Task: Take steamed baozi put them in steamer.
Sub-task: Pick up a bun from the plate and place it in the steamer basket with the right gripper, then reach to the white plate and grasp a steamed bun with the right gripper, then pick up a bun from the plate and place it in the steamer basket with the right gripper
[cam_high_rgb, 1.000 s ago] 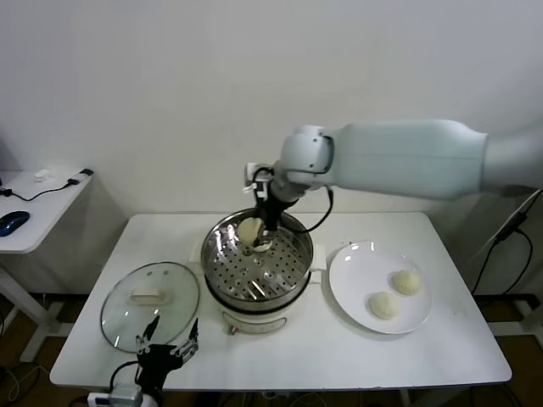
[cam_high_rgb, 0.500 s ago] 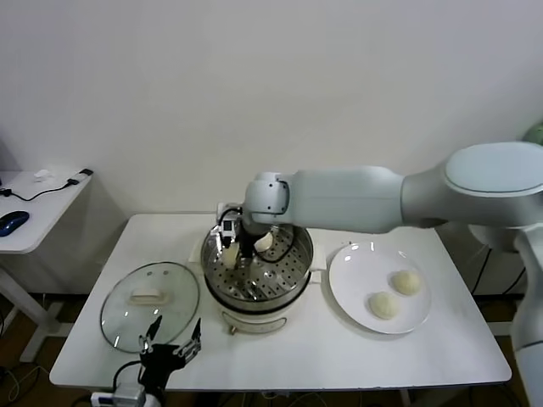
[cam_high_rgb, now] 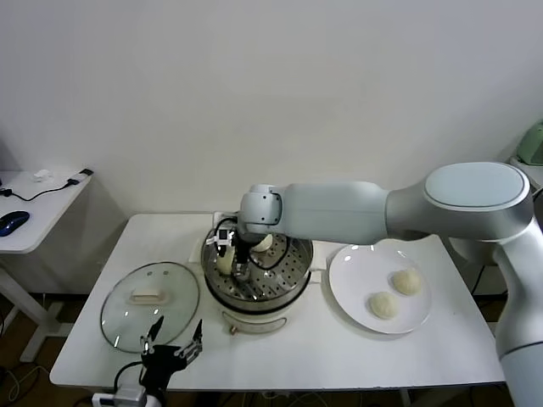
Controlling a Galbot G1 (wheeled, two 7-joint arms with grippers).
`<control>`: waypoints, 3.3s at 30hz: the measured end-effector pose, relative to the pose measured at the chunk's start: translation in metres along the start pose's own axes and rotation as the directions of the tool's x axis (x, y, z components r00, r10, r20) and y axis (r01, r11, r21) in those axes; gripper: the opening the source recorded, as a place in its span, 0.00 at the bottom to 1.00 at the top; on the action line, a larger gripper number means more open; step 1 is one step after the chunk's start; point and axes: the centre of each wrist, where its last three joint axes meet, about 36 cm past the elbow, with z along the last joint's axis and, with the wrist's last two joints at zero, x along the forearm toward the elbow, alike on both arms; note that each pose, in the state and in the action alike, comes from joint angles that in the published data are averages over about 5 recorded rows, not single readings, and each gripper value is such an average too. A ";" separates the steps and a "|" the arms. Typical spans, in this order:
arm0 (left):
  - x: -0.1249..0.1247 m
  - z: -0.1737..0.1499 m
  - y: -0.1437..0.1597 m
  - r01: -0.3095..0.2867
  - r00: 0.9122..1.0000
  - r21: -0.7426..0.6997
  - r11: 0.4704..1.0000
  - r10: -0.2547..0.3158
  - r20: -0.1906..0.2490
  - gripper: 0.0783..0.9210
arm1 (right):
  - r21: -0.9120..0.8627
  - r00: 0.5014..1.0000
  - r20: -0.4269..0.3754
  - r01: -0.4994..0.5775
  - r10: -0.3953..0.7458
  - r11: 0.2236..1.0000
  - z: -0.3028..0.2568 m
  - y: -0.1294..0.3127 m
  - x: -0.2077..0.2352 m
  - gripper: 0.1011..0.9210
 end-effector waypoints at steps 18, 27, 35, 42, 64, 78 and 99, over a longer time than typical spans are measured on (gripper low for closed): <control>-0.002 -0.005 0.001 -0.001 1.000 -0.004 1.000 0.001 0.012 0.88 | 0.021 0.996 -0.044 0.083 -0.082 0.996 0.171 -0.026 0.158 0.88; -0.003 -0.004 0.003 0.009 1.000 -0.003 1.000 -0.009 0.003 0.88 | -0.067 0.982 -0.129 0.132 -0.140 0.989 0.281 0.029 0.154 0.88; -0.002 0.001 0.003 0.013 1.000 -0.004 1.000 -0.013 -0.011 0.88 | -0.119 0.967 -0.181 0.157 -0.176 0.981 0.328 0.068 0.111 0.88; -0.003 0.002 0.002 0.010 1.000 -0.002 1.000 -0.010 -0.013 0.88 | -0.166 0.960 -0.207 0.154 -0.187 0.974 0.349 0.090 0.073 0.88; -0.001 0.003 0.002 0.008 1.000 -0.010 1.000 -0.008 -0.017 0.88 | -0.254 0.954 -0.244 0.112 -0.175 0.961 0.367 0.109 0.010 0.78; 0.000 0.001 -0.002 0.003 1.000 -0.015 1.000 -0.003 -0.007 0.88 | -0.217 0.966 -0.217 0.091 -0.139 0.972 0.364 0.087 0.043 0.66; 0.005 -0.004 0.000 0.004 1.000 -0.024 1.000 -0.004 0.005 0.88 | 0.523 0.999 0.004 0.028 -0.035 0.852 0.137 -0.041 0.202 0.66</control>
